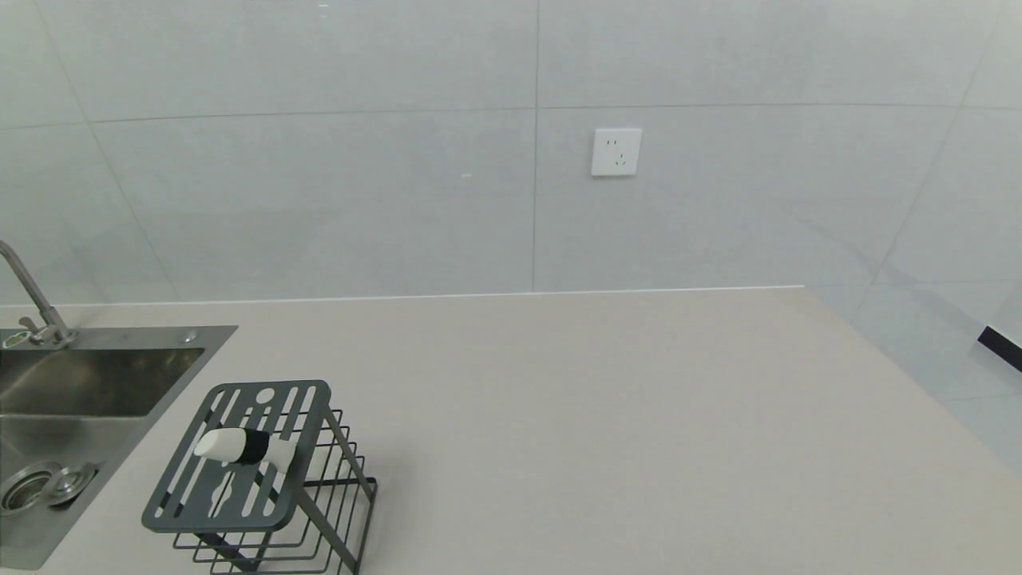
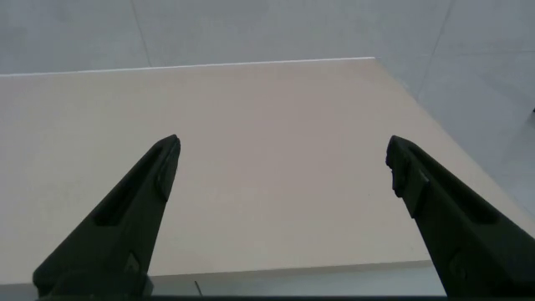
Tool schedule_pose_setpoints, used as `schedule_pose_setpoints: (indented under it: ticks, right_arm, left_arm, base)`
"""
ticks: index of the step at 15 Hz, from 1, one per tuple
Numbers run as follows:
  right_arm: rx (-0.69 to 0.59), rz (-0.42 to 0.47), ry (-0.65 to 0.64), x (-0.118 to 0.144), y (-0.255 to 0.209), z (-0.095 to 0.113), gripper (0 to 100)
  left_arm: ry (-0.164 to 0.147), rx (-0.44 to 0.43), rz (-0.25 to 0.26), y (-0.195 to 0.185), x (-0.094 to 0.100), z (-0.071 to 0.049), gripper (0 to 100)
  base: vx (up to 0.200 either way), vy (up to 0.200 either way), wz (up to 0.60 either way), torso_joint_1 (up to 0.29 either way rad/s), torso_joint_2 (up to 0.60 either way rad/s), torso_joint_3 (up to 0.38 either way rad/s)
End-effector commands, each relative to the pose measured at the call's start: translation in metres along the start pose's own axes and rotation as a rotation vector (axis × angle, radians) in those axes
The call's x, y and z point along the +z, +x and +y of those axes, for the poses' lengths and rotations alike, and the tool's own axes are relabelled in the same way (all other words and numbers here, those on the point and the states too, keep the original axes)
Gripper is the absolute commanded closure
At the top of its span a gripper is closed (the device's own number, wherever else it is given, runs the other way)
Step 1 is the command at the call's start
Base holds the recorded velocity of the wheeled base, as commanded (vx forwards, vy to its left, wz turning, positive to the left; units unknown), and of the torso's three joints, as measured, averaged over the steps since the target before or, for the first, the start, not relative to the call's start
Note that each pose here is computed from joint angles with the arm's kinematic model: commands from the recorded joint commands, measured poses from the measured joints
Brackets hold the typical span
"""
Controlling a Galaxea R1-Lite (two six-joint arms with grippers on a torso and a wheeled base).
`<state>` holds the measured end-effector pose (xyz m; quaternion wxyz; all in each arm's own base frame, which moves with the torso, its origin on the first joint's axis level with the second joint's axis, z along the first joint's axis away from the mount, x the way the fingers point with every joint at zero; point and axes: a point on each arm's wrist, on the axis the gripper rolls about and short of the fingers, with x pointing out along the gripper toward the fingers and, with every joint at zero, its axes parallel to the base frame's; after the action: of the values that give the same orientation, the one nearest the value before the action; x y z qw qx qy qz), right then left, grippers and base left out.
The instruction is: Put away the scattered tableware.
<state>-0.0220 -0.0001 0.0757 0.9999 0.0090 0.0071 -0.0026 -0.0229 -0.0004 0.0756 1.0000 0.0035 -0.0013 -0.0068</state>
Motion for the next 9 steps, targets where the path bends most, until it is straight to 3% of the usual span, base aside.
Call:
schedule_pose_setpoints:
  ticks: [1, 9]
  right_arm:
    - [-0.001, 0.0, 0.0, 0.0002, 0.0, 0.0, 0]
    - [-0.001, 0.0, 0.0, 0.0002, 0.0, 0.0, 0]
  left_arm:
    - [0.001, 0.0, 0.001, 0.0001, 0.0001, 0.0, 0]
    - [0.001, 0.0, 0.001, 0.0001, 0.0001, 0.0, 0]
  base:
    - [0.0, 0.0, 0.0, 0.0, 0.0, 0.0]
    - [0.0, 0.0, 0.0, 0.0, 0.0, 0.0]
